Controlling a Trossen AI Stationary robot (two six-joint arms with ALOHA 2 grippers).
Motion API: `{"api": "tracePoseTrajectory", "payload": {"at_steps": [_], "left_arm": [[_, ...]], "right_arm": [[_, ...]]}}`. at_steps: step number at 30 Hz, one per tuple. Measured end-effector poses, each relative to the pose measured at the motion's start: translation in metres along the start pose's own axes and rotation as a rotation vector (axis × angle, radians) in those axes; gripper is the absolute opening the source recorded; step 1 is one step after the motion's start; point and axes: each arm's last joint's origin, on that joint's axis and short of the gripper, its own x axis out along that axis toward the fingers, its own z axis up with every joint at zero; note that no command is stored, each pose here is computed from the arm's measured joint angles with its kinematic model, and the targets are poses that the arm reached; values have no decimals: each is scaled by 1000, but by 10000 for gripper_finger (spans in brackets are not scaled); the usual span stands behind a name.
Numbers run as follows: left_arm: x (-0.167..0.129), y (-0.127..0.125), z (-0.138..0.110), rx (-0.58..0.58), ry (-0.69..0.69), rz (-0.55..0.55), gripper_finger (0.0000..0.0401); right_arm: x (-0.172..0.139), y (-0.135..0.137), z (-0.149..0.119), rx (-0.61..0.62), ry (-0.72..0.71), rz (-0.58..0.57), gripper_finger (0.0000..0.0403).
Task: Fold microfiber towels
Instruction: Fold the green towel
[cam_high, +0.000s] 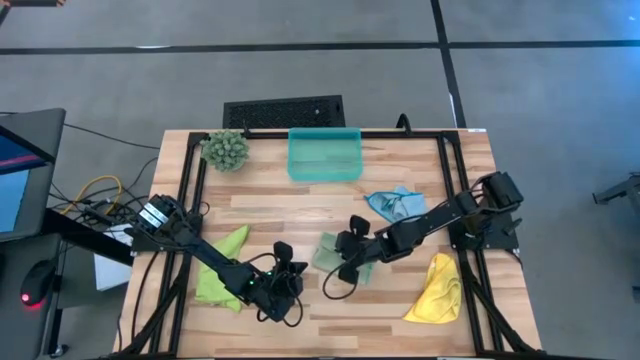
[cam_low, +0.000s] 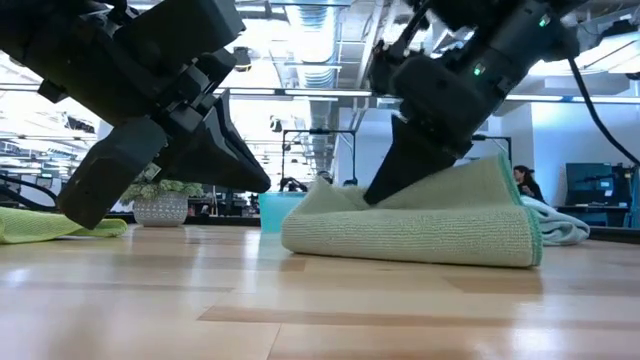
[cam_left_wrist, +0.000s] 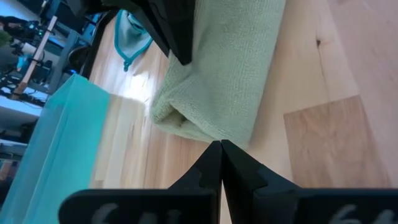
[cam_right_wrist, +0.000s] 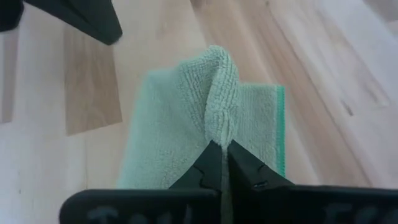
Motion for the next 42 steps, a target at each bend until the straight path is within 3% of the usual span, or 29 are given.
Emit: {"api": "tracePoseTrajectory", "payload": {"at_steps": [10,17,24,27,30,33,37,39,42], "left_arm": [[1,1,0,-7,-1,1,0],[1,0,0,-15,-1,-9,0],[2,2,0,-15,1,17,0],[2,5,-1,33,13,65,0],[5,8,2,40,3,46,0],[15,12,10,11,-39,-105,0],[34,17,23,-81,-176,-501,0],[43,13,22,-95,-220,-643,0],[52,0,16,-82,-241,-727,0]], "right_arm": [[-38,9,2,10,-63,-83,23],[-39,5,-5,31,-16,-142,19],[-56,27,-5,-96,-67,-11,24],[-64,44,-10,-204,-81,105,21],[-74,63,-16,-330,-101,251,18],[-83,79,-19,-401,-154,365,22],[-91,89,-24,-444,-183,402,23],[-92,91,-26,-450,-180,407,20],[-92,91,-27,-447,-180,409,17]]}}
